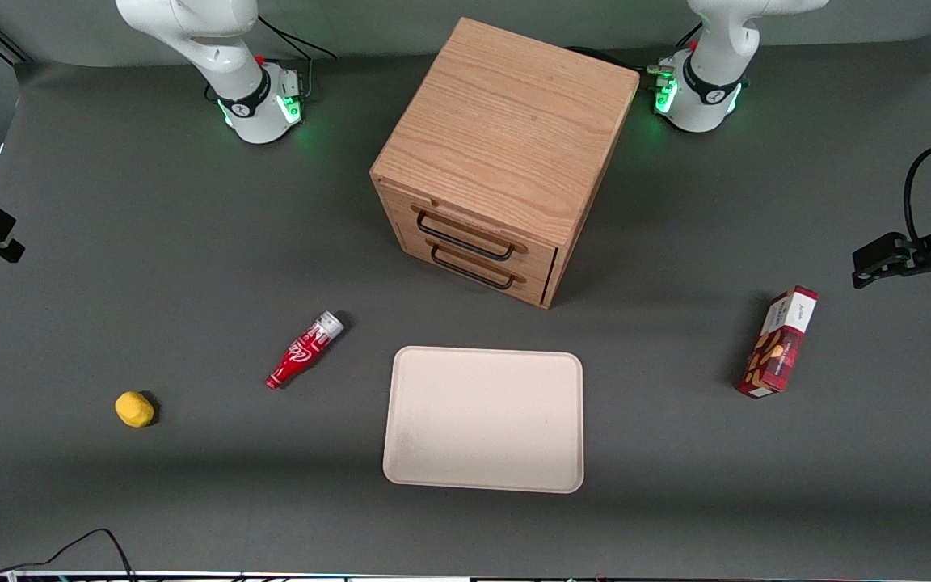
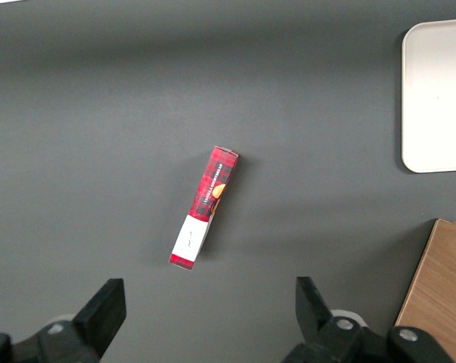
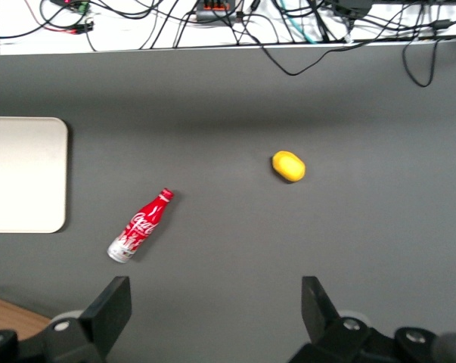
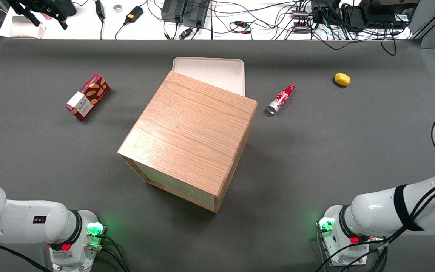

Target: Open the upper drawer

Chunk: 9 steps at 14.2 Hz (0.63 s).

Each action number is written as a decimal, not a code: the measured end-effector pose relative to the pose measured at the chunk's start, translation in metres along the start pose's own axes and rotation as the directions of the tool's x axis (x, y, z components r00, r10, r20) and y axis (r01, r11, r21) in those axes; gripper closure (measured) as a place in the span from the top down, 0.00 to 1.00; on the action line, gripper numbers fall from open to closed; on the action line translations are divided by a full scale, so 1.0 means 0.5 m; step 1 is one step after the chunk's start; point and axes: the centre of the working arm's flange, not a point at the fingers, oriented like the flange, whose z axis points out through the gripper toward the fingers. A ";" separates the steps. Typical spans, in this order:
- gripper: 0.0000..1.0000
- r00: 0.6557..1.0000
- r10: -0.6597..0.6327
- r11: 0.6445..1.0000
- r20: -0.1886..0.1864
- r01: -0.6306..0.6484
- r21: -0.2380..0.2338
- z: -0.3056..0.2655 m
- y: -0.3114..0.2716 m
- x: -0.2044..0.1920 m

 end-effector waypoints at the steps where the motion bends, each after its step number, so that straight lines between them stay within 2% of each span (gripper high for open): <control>1: 1.00 1.000 -0.003 1.000 0.000 0.003 -0.005 0.000 -0.002 0.001; 5: 1.00 0.999 -0.035 0.999 0.007 0.035 -0.004 0.005 -0.018 0.002; 6: 1.00 0.996 -0.091 0.996 0.008 0.091 0.000 0.005 -0.036 0.001; 9: 1.00 0.957 -0.289 0.957 0.010 0.289 0.014 0.008 -0.126 -0.005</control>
